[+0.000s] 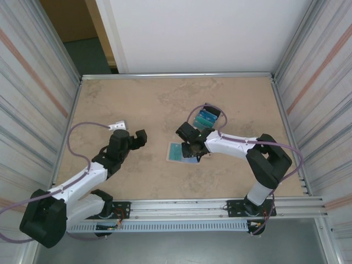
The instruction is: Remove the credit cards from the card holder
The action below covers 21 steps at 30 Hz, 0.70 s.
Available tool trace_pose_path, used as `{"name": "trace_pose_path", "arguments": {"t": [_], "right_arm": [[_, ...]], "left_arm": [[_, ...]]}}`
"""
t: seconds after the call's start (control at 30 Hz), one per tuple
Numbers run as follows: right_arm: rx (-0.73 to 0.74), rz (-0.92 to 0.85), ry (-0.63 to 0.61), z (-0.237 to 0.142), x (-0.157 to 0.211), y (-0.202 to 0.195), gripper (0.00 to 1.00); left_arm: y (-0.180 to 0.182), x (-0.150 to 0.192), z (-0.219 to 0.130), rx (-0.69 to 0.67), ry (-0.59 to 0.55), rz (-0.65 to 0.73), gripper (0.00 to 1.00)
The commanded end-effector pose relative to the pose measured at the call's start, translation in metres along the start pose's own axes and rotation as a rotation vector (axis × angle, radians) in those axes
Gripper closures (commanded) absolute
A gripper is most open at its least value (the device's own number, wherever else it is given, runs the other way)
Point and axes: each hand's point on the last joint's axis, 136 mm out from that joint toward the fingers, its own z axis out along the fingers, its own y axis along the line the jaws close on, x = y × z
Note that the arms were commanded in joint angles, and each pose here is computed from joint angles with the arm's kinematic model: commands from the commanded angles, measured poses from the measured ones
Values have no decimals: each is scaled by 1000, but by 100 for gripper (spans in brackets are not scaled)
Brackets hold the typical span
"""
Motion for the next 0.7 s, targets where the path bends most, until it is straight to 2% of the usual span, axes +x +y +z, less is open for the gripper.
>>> {"name": "trace_pose_path", "arguments": {"t": [0.0,0.27,0.53,0.67], "right_arm": [[-55,60,-8,-8,-1,3,60],[-61,84,16,-2,7,-1,61],[-15,82,14,3,9,-17,77],[4,71,10,5,6,-26,82]], "left_arm": [[-16,-8,1,40,3,35,1],[-37,1,6,78,28,90,1],[-61,10,6,106,37,200,1],[-66,13,7,102,39,231,1]]}}
